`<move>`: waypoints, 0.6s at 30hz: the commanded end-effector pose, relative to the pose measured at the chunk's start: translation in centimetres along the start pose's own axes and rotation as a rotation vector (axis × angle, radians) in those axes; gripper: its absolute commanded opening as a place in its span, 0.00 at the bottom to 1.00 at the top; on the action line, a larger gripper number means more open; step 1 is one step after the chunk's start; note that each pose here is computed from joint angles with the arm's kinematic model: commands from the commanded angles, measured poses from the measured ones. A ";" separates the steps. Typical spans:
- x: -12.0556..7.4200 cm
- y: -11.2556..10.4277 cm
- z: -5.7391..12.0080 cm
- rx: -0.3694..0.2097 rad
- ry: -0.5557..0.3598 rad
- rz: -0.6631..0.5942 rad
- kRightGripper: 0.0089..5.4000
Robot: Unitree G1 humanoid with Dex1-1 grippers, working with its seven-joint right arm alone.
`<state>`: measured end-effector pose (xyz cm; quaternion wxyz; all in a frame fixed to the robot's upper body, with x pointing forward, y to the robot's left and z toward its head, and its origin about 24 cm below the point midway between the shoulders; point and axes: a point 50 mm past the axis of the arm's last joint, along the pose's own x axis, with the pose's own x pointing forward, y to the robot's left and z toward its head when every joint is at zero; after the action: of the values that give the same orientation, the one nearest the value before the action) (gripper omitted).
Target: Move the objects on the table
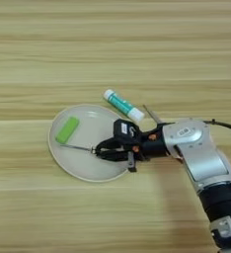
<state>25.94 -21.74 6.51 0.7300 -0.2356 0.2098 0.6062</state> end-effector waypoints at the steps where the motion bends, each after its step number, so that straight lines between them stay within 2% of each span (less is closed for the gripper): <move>1: -2.3 -1.8 2.7 -0.100 -0.041 -0.107 0.15; 11: -4.5 -3.2 4.5 -0.124 -0.100 -0.213 0.15; 18: -6.3 -4.2 4.6 -0.119 -0.104 -0.296 0.15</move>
<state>27.77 -23.47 10.41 0.7844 -0.2266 0.1486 0.5579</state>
